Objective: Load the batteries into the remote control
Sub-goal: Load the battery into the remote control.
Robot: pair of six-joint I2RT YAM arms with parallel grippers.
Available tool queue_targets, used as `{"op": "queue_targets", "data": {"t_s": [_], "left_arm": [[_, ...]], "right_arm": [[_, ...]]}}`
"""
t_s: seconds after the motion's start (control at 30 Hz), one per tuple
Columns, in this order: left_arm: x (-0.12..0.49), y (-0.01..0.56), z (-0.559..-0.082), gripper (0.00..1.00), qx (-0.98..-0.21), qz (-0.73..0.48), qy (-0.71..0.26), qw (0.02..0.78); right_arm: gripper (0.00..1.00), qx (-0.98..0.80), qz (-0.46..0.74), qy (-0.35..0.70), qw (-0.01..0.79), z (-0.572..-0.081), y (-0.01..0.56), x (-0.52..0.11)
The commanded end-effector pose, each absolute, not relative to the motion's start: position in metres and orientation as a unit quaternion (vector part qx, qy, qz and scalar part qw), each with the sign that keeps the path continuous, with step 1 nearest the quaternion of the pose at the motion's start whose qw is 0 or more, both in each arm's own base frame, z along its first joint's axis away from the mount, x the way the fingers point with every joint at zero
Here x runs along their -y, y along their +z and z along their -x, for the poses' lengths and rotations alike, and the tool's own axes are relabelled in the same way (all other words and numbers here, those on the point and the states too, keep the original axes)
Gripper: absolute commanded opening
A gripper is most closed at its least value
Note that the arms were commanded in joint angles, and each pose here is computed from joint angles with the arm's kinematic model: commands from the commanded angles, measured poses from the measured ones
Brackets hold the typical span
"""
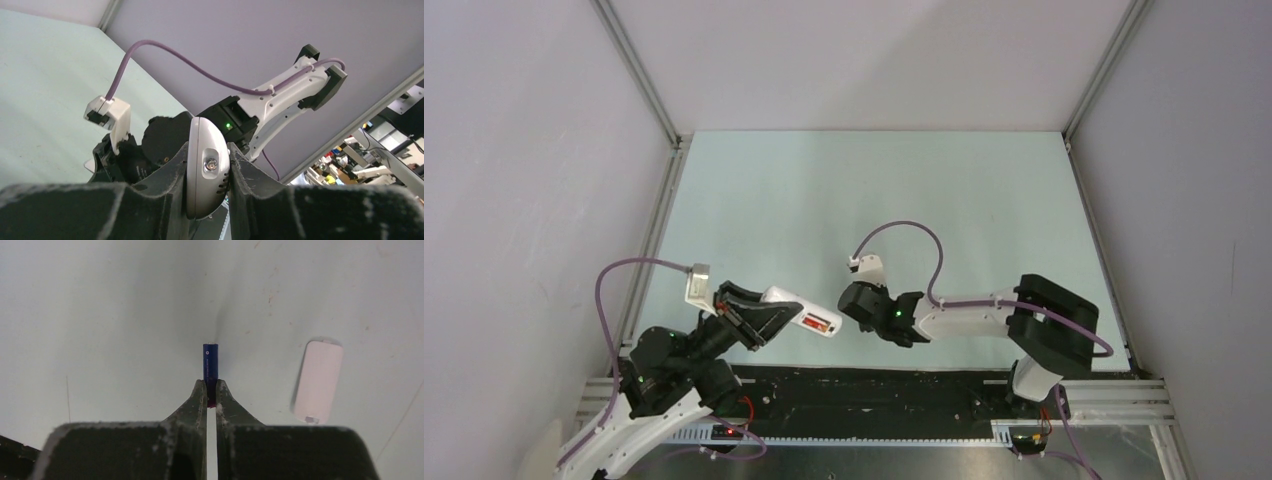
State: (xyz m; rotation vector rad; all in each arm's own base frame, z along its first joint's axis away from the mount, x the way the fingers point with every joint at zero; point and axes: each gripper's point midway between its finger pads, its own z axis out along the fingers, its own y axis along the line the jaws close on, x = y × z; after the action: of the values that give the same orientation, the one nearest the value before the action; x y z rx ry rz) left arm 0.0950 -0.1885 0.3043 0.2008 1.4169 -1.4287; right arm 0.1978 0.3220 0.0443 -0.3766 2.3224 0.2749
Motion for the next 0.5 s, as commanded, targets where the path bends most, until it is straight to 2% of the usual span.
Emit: {"op": "queue_targets", "data": {"t_s": [0.0, 0.13, 0.23, 0.3, 0.33, 0.47], "left_arm": [[0.172, 0.323, -0.095, 0.0, -0.573, -0.054, -0.603, 0.552], [0.169, 0.319, -0.098, 0.0, -0.578, -0.048, -0.593, 0.558], [0.167, 0.315, -0.102, 0.0, -0.586, -0.043, -0.582, 0.562], [0.166, 0.314, -0.102, 0.0, -0.588, -0.041, -0.579, 0.563], [0.165, 0.313, -0.103, 0.0, -0.59, -0.04, -0.577, 0.564], [0.161, 0.313, -0.103, 0.0, -0.588, -0.036, -0.575, 0.568]], "right_arm": [[0.0, -0.924, 0.124, 0.091, 0.351, -0.192, 0.034, -0.325], [0.01, -0.93, 0.129, 0.065, 0.337, -0.187, 0.021, -0.323], [0.07, -0.932, 0.131, 0.056, 0.335, -0.184, 0.017, -0.323], [0.18, -0.932, 0.134, 0.053, 0.333, -0.181, 0.014, -0.324], [0.28, -0.932, 0.135, 0.053, 0.332, -0.18, 0.014, -0.324], [0.44, -0.932, 0.136, 0.057, 0.331, -0.177, 0.015, -0.326]]}}
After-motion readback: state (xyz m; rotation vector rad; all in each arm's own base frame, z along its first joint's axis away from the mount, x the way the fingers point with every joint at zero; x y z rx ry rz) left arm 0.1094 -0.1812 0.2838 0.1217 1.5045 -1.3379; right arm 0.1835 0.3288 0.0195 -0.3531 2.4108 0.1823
